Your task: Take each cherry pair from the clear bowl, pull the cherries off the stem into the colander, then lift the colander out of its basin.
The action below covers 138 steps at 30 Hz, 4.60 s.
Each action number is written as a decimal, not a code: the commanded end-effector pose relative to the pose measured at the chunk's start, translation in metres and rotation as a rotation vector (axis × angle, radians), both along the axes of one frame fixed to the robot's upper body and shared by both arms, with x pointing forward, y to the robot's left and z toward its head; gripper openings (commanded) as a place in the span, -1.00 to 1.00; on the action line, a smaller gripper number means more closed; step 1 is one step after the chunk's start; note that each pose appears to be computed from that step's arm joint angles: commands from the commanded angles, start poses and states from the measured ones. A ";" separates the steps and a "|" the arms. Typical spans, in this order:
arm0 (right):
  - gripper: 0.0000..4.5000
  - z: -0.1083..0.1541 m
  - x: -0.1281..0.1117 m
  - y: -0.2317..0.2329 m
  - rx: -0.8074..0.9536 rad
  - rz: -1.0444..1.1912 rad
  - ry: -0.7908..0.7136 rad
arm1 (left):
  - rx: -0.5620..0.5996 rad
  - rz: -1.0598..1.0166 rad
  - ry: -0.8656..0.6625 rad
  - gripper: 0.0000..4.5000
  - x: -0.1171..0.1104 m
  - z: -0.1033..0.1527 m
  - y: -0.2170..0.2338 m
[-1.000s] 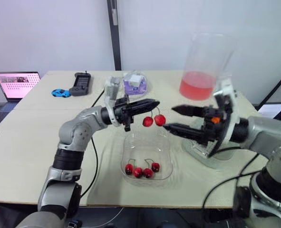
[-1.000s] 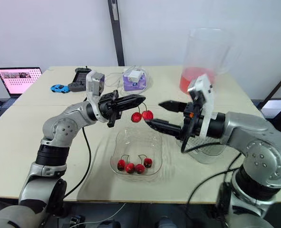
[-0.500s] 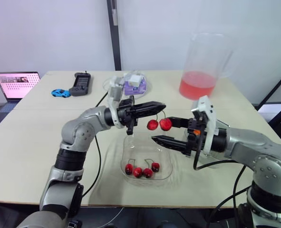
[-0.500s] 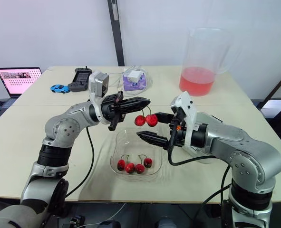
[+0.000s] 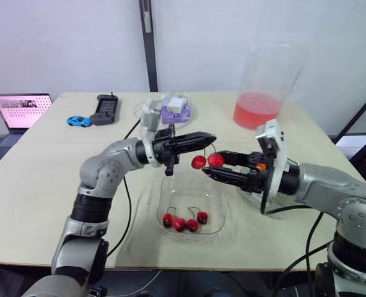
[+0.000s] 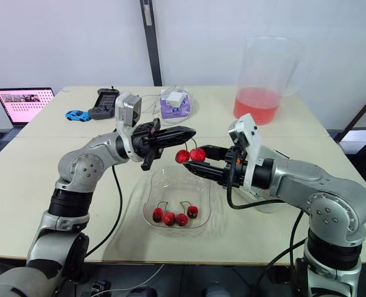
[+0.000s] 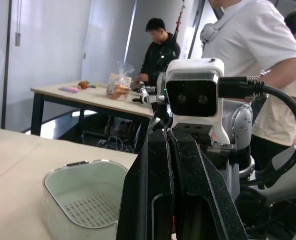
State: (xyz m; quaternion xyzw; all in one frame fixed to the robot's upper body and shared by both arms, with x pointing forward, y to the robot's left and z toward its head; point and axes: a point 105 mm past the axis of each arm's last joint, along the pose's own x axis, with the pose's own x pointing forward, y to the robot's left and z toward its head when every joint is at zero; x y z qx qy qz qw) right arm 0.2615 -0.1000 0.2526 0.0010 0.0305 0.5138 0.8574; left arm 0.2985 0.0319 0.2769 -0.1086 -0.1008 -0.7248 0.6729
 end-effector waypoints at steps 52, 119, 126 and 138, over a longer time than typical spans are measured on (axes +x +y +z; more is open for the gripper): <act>-0.87 -0.028 -0.010 -0.016 -0.197 0.004 0.105 | -0.031 0.004 -0.055 -1.00 -0.003 0.009 -0.003; 0.99 -0.008 0.016 0.027 0.016 0.090 -0.047 | -0.048 0.005 -0.040 -1.00 -0.004 0.008 -0.007; -0.03 -0.004 0.016 0.028 0.051 0.079 -0.056 | -0.043 0.007 -0.038 -1.00 -0.004 0.007 -0.007; -0.41 -0.004 0.016 0.025 0.054 0.069 -0.042 | -0.042 0.008 -0.039 -1.00 -0.003 0.006 -0.007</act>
